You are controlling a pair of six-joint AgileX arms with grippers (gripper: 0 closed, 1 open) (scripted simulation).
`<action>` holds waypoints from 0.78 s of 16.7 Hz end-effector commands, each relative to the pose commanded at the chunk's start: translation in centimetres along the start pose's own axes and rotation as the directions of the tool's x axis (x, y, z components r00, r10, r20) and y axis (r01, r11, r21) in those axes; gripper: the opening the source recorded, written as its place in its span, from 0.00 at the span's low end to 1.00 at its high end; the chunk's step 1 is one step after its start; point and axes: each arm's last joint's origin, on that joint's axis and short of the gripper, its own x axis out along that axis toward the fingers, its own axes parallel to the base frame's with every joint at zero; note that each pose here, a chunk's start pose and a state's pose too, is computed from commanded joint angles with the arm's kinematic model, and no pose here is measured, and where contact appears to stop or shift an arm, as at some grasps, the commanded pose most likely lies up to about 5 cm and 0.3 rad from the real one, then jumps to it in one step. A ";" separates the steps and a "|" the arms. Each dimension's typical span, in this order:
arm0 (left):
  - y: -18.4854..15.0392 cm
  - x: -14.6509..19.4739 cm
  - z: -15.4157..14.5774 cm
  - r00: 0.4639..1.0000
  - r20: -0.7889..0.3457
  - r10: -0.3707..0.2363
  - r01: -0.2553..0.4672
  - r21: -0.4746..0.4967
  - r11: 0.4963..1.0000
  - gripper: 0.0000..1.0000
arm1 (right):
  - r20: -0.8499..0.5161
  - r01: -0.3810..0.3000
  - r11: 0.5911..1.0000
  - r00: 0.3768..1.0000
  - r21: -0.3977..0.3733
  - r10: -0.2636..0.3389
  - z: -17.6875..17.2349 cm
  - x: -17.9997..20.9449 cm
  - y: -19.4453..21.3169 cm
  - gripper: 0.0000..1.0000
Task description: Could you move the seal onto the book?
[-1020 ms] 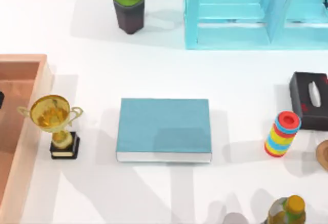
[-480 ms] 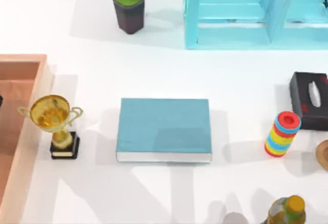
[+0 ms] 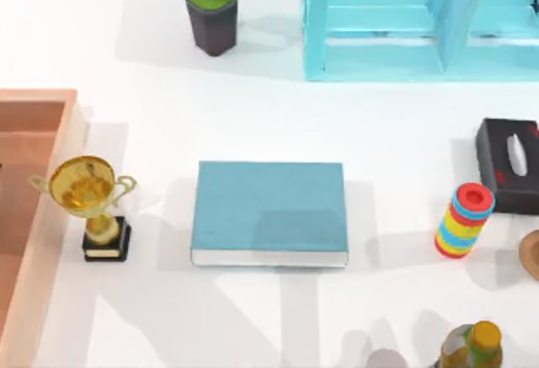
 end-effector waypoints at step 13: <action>-0.1 -0.1 0.1 1.000 0.002 0.003 -0.003 0.003 1.000 0.00 | 0.000 0.000 1.000 1.000 0.000 0.000 0.0 0.0 0.0 1.00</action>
